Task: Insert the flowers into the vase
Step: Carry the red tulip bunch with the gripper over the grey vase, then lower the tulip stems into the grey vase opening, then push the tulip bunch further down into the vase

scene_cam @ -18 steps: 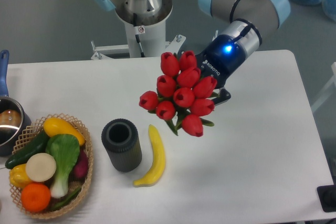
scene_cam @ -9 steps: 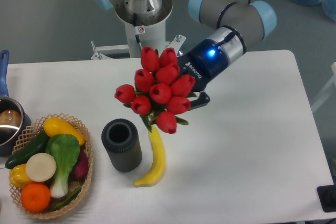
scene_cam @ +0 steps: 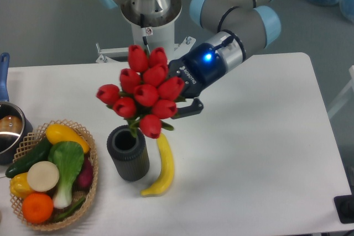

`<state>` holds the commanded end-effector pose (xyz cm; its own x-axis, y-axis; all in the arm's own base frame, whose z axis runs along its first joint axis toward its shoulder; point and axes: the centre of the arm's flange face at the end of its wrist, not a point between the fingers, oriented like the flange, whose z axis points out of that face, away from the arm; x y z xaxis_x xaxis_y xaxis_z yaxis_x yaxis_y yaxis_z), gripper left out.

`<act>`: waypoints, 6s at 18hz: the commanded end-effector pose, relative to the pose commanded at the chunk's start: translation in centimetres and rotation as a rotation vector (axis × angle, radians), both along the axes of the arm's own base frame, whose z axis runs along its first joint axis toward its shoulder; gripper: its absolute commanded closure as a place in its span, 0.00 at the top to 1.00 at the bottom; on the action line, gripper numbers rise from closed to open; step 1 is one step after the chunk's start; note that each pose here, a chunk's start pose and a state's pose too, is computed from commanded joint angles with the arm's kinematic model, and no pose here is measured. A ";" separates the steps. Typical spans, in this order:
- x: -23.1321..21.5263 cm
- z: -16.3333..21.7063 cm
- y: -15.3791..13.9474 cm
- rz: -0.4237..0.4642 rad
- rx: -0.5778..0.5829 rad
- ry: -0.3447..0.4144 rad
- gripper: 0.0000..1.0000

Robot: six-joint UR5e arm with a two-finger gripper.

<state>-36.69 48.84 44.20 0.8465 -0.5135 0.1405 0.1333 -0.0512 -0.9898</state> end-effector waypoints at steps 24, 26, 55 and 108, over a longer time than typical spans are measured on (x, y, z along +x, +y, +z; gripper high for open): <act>1.8 -4.3 1.2 -0.043 0.052 -0.043 0.44; 1.8 -4.7 1.3 -0.044 0.049 -0.046 0.44; 3.8 -9.5 0.4 -0.036 0.083 0.033 0.44; 3.4 -16.7 0.1 -0.021 0.053 0.055 0.46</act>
<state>-33.28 48.93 27.53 0.8414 -0.5364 0.0660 0.0778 -0.0006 -0.9970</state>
